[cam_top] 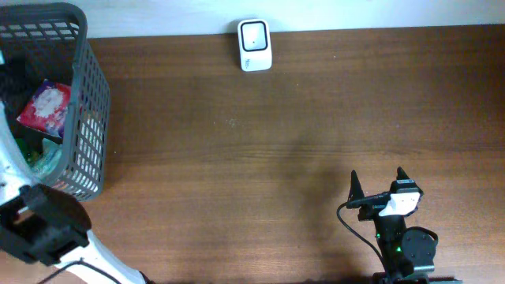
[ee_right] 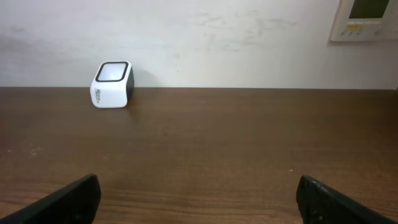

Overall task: Scan the item barcode
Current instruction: 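Reach the left gripper into the grey basket and grasp the purple-red package, then lift the purple package to the white scanner and place it on the table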

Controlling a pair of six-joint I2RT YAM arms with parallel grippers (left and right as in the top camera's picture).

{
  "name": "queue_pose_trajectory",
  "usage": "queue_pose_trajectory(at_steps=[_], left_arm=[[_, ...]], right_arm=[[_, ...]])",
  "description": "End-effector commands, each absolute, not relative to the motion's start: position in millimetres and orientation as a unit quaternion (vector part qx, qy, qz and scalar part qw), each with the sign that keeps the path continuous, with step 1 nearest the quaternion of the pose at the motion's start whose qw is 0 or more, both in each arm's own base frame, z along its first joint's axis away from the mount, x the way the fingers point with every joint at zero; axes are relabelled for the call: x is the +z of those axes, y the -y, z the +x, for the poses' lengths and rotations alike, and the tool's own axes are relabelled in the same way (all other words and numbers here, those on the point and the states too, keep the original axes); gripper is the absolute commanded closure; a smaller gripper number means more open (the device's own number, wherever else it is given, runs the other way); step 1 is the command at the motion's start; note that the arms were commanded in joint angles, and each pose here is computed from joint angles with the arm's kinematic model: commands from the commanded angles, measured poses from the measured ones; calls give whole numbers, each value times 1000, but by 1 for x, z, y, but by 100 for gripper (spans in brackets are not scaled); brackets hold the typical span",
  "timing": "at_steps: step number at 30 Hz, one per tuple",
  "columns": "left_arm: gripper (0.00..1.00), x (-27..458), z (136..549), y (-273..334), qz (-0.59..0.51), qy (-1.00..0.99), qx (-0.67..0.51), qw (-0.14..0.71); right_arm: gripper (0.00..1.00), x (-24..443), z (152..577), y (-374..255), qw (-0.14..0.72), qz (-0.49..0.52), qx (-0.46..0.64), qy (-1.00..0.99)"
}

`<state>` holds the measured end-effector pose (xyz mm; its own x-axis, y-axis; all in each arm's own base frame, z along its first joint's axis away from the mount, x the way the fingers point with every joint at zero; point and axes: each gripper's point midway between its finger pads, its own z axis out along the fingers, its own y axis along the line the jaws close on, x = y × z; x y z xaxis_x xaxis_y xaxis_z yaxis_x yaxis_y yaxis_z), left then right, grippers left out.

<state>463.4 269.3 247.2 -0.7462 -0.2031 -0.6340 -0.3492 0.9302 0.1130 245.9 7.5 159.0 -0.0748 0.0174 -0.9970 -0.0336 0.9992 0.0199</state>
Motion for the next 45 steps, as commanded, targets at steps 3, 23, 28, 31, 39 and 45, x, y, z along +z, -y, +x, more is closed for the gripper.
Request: queue_pose_trajectory(at_steps=[3,23,28,31,39,45], left_arm=[[19,183,475,-271,-76,-957,123,250],[32,55,480,-255,28,-982,138,122],[90,54,478,-256,26,-983,142,116],[100,78,478,-259,-39,-979,147,138],[100,296,485,-219,-125,-909,83,390],[100,478,433,-137,-131,-792,-65,593]], right_arm=[[1,156,246,-4,679,-1,12,-734],[1,156,246,-4,679,-1,12,-734],[1,156,246,-4,679,-1,12,-734],[1,156,246,-4,679,-1,12,-734],[2,156,246,-4,679,-1,12,-734],[1,156,246,-4,679,-1,12,-734]])
